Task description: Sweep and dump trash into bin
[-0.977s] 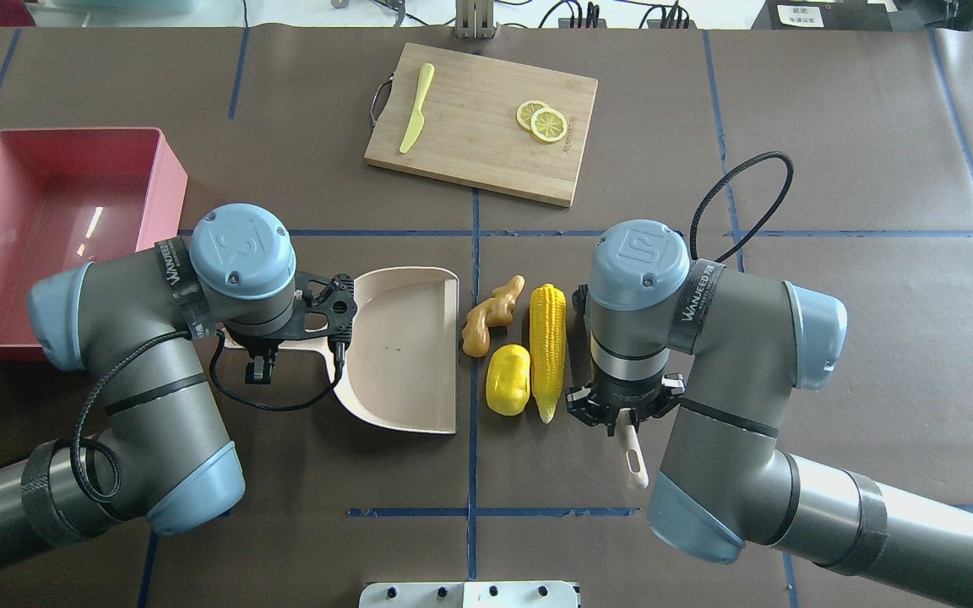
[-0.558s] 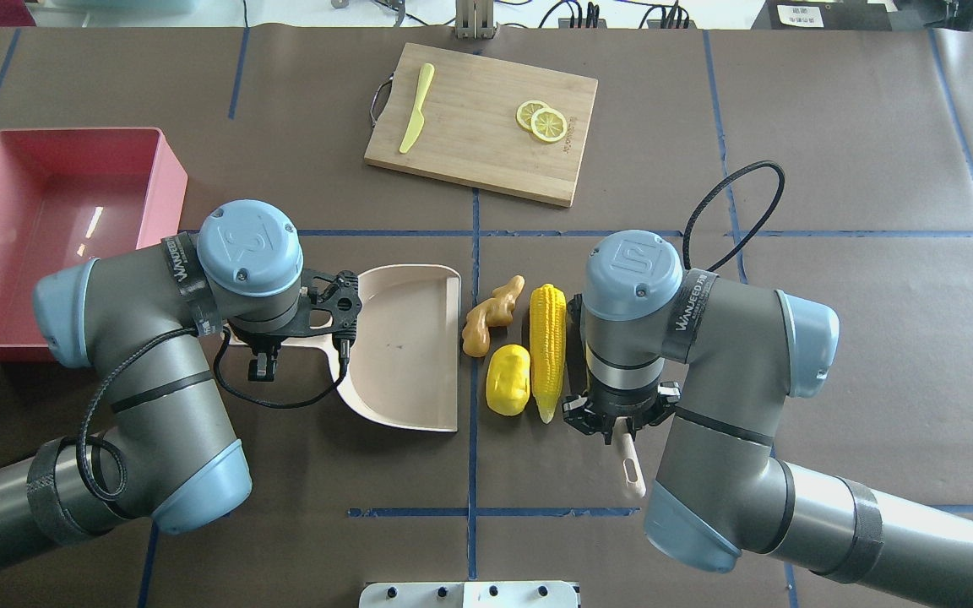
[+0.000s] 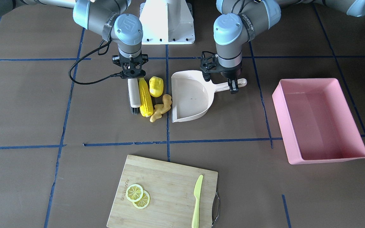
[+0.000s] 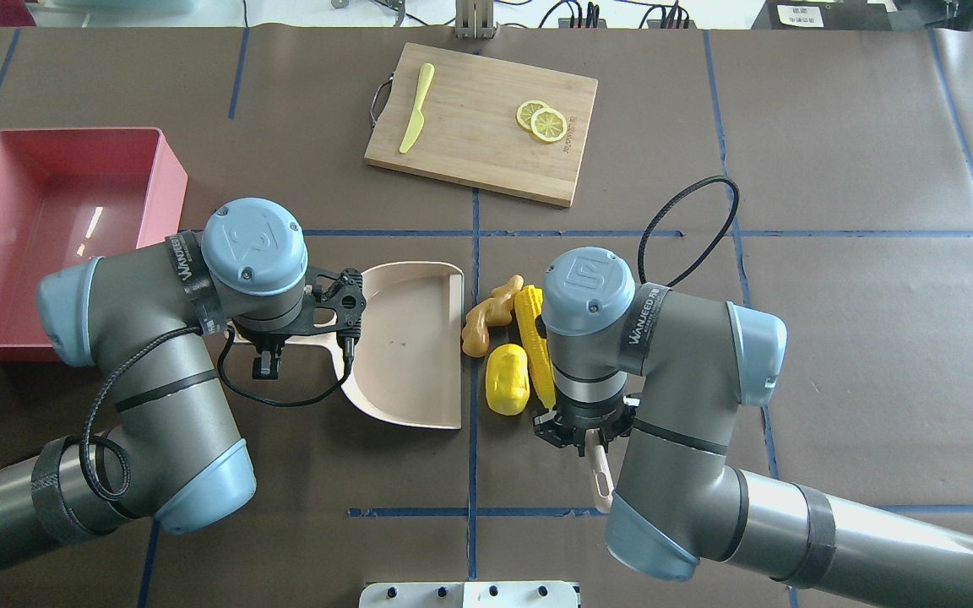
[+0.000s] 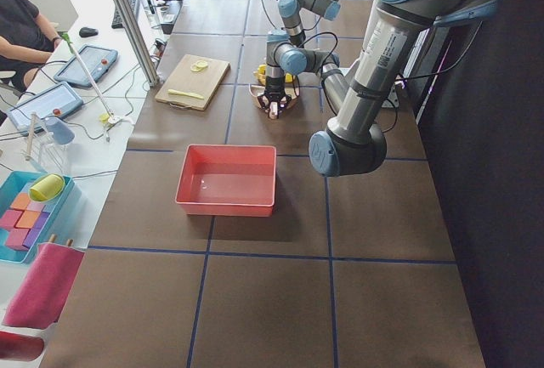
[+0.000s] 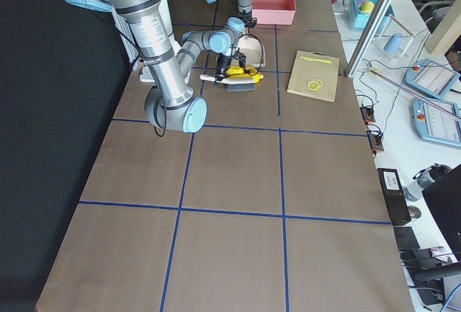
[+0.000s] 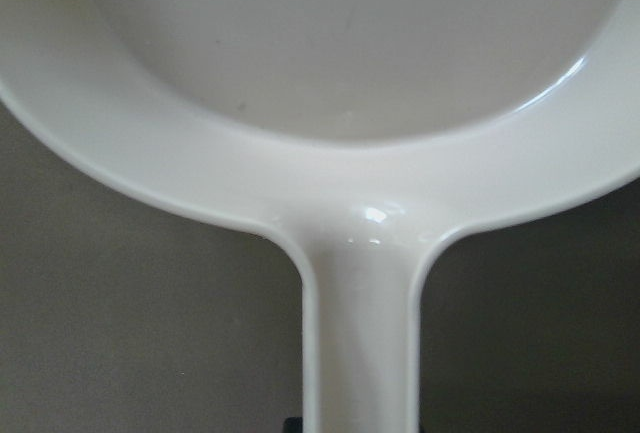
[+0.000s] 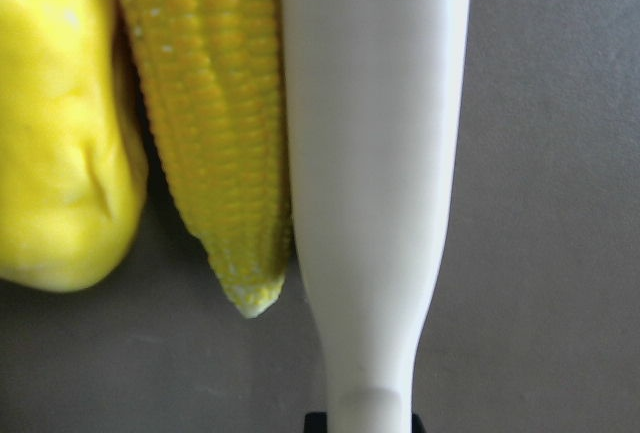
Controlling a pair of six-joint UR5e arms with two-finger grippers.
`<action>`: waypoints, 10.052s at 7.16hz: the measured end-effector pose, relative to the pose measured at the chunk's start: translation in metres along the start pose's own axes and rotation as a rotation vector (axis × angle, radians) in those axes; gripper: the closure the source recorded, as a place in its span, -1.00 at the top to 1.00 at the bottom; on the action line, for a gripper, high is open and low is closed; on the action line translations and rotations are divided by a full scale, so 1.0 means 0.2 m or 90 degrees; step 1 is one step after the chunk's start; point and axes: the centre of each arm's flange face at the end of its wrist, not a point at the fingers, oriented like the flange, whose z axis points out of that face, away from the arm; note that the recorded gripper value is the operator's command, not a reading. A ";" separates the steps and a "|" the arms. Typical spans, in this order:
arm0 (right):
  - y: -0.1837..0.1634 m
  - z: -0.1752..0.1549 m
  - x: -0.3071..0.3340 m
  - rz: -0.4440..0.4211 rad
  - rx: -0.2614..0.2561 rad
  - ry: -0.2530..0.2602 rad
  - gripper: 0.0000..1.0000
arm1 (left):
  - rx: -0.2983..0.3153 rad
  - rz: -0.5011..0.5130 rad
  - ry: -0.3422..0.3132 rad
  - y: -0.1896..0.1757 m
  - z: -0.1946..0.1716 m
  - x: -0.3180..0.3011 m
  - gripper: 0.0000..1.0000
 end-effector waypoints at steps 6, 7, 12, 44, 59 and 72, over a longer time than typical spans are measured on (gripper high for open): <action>0.05 -0.12 -0.23 -0.014 0.008 -0.030 -1.00 | -0.004 0.010 0.002 -0.04 0.03 0.05 -1.00; 0.06 -0.14 -0.28 -0.013 0.009 -0.035 -1.00 | -0.004 0.010 0.001 -0.05 0.02 0.05 -1.00; 0.05 -0.21 -0.47 -0.011 0.014 -0.058 -1.00 | -0.004 0.010 0.002 -0.05 0.03 0.05 -0.98; -0.16 -0.84 0.69 0.093 0.096 -0.095 -1.00 | 0.233 -0.008 0.085 0.16 -0.19 -0.09 -1.00; -0.10 -0.64 2.56 -0.088 0.037 0.003 -1.00 | 0.224 -0.108 0.030 2.09 -0.56 -0.45 -1.00; -0.11 -0.40 2.46 -0.015 -0.016 -0.091 -0.99 | -0.020 -0.161 -0.006 3.04 -0.15 -0.56 -1.00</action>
